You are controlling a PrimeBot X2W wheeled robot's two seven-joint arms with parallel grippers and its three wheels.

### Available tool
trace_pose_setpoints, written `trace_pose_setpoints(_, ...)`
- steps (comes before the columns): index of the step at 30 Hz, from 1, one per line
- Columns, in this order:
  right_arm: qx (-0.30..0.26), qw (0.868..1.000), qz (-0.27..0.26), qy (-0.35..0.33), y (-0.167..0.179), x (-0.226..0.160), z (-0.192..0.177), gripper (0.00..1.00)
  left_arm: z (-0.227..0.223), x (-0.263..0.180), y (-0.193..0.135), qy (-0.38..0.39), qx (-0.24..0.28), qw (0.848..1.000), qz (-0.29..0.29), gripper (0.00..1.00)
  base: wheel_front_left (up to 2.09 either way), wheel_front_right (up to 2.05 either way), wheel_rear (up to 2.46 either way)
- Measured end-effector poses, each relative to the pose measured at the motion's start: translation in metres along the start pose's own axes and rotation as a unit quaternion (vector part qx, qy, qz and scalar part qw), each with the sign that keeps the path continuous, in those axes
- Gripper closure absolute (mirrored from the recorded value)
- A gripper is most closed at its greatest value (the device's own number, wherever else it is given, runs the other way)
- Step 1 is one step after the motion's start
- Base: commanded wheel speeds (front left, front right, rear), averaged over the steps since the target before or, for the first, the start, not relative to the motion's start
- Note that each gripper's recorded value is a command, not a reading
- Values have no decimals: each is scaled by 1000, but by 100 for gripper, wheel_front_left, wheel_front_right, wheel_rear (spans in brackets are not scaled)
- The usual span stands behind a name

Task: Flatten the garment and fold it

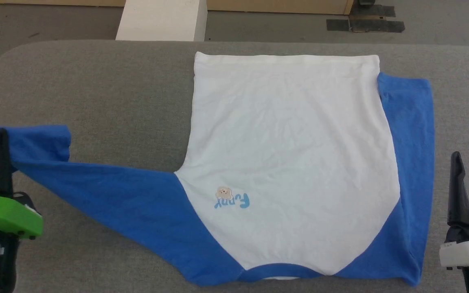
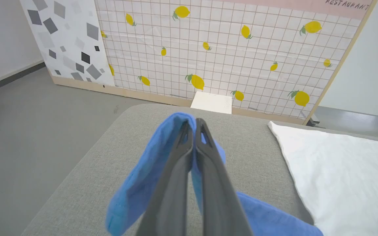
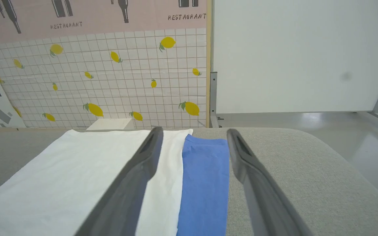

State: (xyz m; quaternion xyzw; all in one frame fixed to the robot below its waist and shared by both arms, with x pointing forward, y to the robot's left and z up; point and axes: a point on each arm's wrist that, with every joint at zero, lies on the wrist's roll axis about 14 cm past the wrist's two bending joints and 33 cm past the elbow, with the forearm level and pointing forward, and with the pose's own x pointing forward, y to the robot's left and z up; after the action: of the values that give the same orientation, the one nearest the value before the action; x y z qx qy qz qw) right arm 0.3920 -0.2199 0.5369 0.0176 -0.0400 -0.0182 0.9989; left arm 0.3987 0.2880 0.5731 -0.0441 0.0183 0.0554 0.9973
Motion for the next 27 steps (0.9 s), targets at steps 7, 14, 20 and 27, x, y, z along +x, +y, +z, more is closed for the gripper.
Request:
trace_pose_setpoints(7, -16, 998, -50, -19, -34, -14, 16, 0, 12, -9, -116, -20, 63, 983, -173, 100, 0, 0, 0)
trace_pose_setpoints(14, -23, 997, -66, -25, -45, -19, 22, 0, 0, -33, -229, -24, 106, 933, -343, 100, 0, 0, 0)
trace_pose_setpoints(20, -19, 997, -66, -16, -45, -18, 16, 0, -37, -57, -302, -4, 138, 881, -452, 100, 0, 0, 0)
trace_pose_setpoints(27, -14, 998, -69, -1, -47, -18, 4, 0, -104, -92, -344, 58, 175, 819, -543, 100, 0, 0, 0)
